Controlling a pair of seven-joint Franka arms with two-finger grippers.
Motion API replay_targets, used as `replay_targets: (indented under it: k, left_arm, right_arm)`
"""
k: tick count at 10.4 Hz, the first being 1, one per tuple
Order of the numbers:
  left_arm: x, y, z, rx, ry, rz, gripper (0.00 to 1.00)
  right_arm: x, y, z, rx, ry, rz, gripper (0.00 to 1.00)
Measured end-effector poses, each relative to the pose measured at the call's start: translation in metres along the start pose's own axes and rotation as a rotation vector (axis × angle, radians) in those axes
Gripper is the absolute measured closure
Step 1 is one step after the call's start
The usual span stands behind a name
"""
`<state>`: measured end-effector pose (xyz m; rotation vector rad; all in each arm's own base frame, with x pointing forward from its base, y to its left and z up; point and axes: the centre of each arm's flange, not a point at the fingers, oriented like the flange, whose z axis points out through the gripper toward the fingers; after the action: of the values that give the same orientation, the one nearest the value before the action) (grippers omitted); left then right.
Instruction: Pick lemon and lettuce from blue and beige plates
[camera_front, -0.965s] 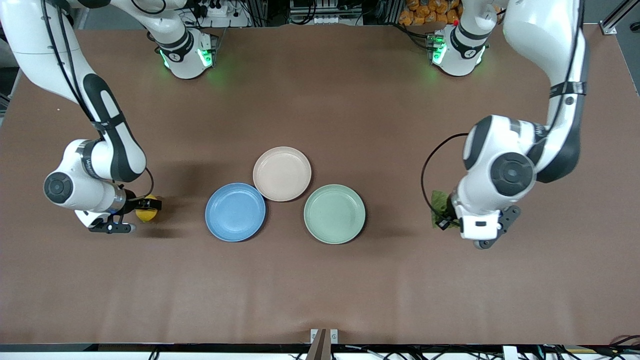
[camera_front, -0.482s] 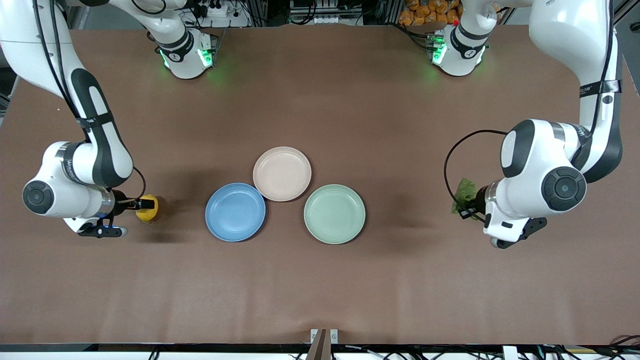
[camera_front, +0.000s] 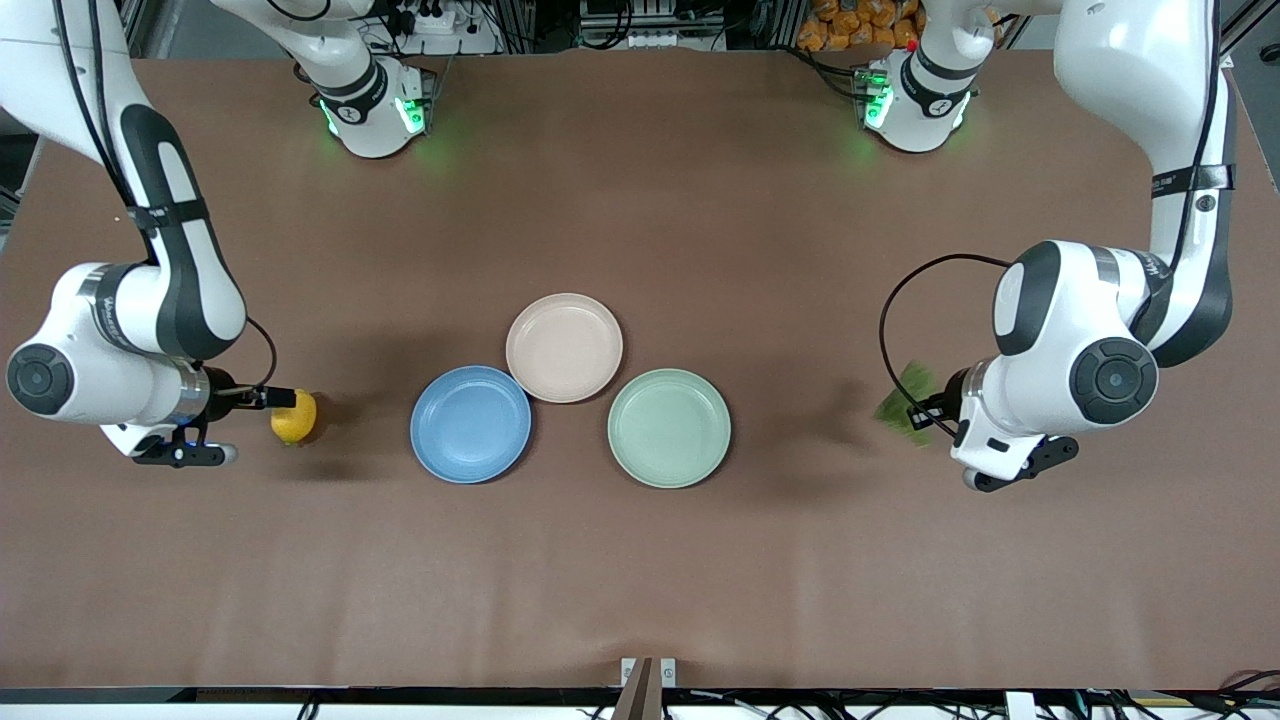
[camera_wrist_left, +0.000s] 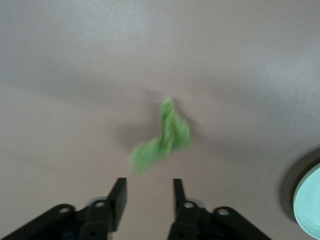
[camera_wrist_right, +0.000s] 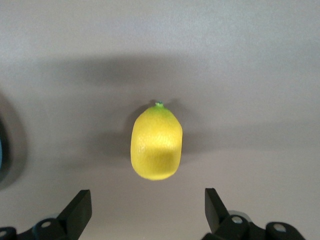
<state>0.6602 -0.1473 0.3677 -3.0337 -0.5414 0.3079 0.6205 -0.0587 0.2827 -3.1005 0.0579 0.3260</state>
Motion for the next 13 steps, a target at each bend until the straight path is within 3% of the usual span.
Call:
replay_targets:
  k: [1,2,4,8,13]
  left_arm:
    - [0.001,-0.006,0.0,0.0,-0.003,-0.001,0.37]
    - [0.003,-0.016,-0.002,-0.002,-0.006,0.006,0.19]
    - [0.005,-0.037,-0.004,-0.005,-0.013,0.019,0.0]
    - [-0.001,-0.067,0.005,-0.021,0.0,0.05,0.0]
    - [-0.06,-0.096,0.008,-0.042,0.036,0.052,0.0]
  right_arm:
    - [-0.009,0.0,-0.001,0.001,-0.001,0.001,0.0]
    - [-0.018,0.0,-0.001,0.001,0.006,0.002,0.0]
    - [-0.038,-0.001,0.006,0.0,0.029,0.003,0.0]
    - [-0.069,-0.003,-0.001,0.001,0.04,0.002,0.0]
    - [-0.093,-0.004,-0.014,0.001,0.054,0.002,0.0]
